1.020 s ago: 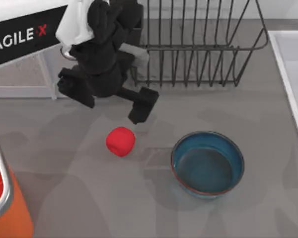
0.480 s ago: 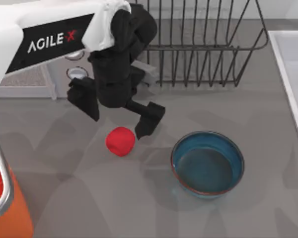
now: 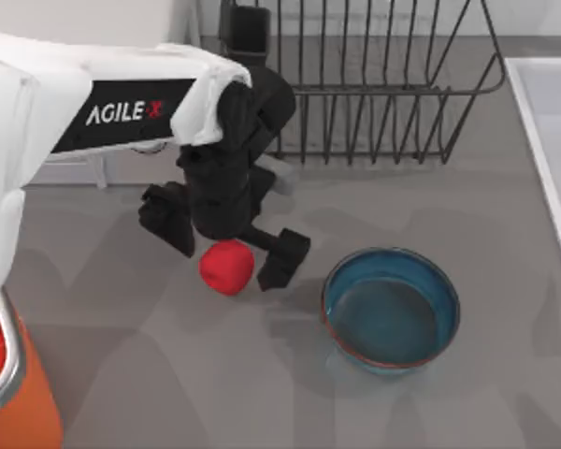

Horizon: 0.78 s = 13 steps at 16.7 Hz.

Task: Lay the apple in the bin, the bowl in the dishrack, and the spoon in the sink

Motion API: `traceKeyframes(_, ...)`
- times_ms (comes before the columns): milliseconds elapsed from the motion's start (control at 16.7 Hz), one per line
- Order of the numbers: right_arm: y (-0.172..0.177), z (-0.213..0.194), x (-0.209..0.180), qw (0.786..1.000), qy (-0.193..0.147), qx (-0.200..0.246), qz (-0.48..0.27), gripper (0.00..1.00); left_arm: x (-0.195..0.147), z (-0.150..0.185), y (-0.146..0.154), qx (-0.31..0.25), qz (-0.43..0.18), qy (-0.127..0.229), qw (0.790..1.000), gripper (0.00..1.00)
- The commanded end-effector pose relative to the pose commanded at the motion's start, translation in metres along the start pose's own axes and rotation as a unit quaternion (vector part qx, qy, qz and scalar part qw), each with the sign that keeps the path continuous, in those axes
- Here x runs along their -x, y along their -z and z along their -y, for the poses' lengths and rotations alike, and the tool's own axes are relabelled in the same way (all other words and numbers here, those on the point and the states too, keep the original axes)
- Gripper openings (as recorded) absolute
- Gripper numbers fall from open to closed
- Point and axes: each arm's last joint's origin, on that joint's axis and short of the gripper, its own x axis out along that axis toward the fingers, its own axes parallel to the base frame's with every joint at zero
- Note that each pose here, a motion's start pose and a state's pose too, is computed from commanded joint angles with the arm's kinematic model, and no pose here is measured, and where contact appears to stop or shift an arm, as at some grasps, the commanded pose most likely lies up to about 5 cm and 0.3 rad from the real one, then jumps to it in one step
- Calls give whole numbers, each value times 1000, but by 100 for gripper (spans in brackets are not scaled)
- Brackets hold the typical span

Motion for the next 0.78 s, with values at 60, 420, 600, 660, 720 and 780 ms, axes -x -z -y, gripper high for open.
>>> traceKeyframes(60,0,0,0,1000,0,0,0,100,-7,0,1,0,-1,0,1000,100)
traceKeyframes(420,0,0,0,1000,0,0,0,100,-11,0,1,0,-2,0,1000,92)
traceKeyframes(600,0,0,0,1000,0,0,0,100,-11,0,1,0,-2,0,1000,70)
traceKeyframes(660,0,0,0,1000,0,0,0,100,-11,0,1,0,-2,0,1000,62)
traceKeyframes(720,0,0,0,1000,0,0,0,100,-11,0,1,0,-2,0,1000,55)
traceKeyframes(780,0,0,0,1000,0,0,0,100,-11,0,1,0,-2,0,1000,47)
